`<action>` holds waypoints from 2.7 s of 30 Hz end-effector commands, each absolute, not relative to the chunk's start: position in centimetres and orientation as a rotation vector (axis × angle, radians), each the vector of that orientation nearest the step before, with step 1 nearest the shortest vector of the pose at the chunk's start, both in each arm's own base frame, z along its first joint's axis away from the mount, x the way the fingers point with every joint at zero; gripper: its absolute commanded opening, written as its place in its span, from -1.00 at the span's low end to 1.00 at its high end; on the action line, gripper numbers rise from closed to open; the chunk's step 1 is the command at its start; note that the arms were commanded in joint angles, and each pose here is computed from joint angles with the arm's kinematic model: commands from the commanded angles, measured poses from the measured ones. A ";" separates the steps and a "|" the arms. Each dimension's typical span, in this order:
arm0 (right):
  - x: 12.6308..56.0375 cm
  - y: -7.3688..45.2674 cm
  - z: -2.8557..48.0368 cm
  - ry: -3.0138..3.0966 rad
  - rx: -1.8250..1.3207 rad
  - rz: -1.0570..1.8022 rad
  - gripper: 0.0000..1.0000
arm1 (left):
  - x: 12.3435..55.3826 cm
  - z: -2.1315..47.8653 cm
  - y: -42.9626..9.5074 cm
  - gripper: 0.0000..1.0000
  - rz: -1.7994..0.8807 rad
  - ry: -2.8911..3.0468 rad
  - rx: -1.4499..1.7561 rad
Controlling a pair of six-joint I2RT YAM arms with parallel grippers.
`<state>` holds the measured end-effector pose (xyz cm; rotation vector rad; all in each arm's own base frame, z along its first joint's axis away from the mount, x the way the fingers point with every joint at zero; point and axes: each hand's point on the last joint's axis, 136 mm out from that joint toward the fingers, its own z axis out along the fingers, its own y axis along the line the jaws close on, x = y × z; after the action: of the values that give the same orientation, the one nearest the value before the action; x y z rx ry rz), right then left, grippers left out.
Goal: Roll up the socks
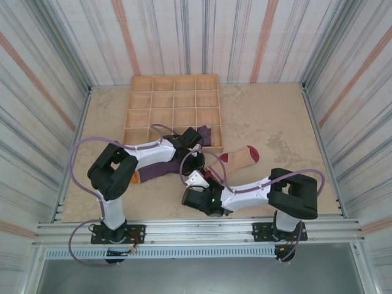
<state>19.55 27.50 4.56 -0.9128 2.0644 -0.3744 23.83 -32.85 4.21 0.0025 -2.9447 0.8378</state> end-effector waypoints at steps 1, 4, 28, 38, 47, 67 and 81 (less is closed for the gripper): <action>20.2 27.0 5.4 2.012 -0.872 -0.464 -0.19 | 23.8 5.0 -32.5 -1.00 0.849 -2.937 -0.029; 20.3 26.9 5.0 2.018 -0.871 -0.475 -0.46 | 23.8 4.9 -32.4 -1.00 0.853 -2.937 -0.031; 20.6 23.8 0.7 2.585 -0.494 0.545 -1.00 | 24.1 9.5 -30.3 0.36 1.067 -3.030 -0.028; 21.9 24.1 4.3 2.542 -0.197 1.180 -1.00 | 24.1 8.7 -31.1 0.30 1.161 -3.019 -0.023; 23.2 22.4 5.0 2.475 0.034 1.439 -1.00 | 24.1 7.4 -32.8 0.20 1.211 -2.999 -0.012; 23.8 18.6 -0.4 2.658 0.390 1.336 -1.00 | 26.7 5.3 -36.5 0.12 1.132 -3.094 -0.102; 24.1 18.9 -0.1 2.647 0.391 1.373 -1.00 | 28.2 2.6 -38.0 -0.14 1.060 -3.147 -0.098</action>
<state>24.93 19.93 2.13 0.2575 2.5526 1.4405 27.67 -37.78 3.58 -0.0882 -3.1073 1.1045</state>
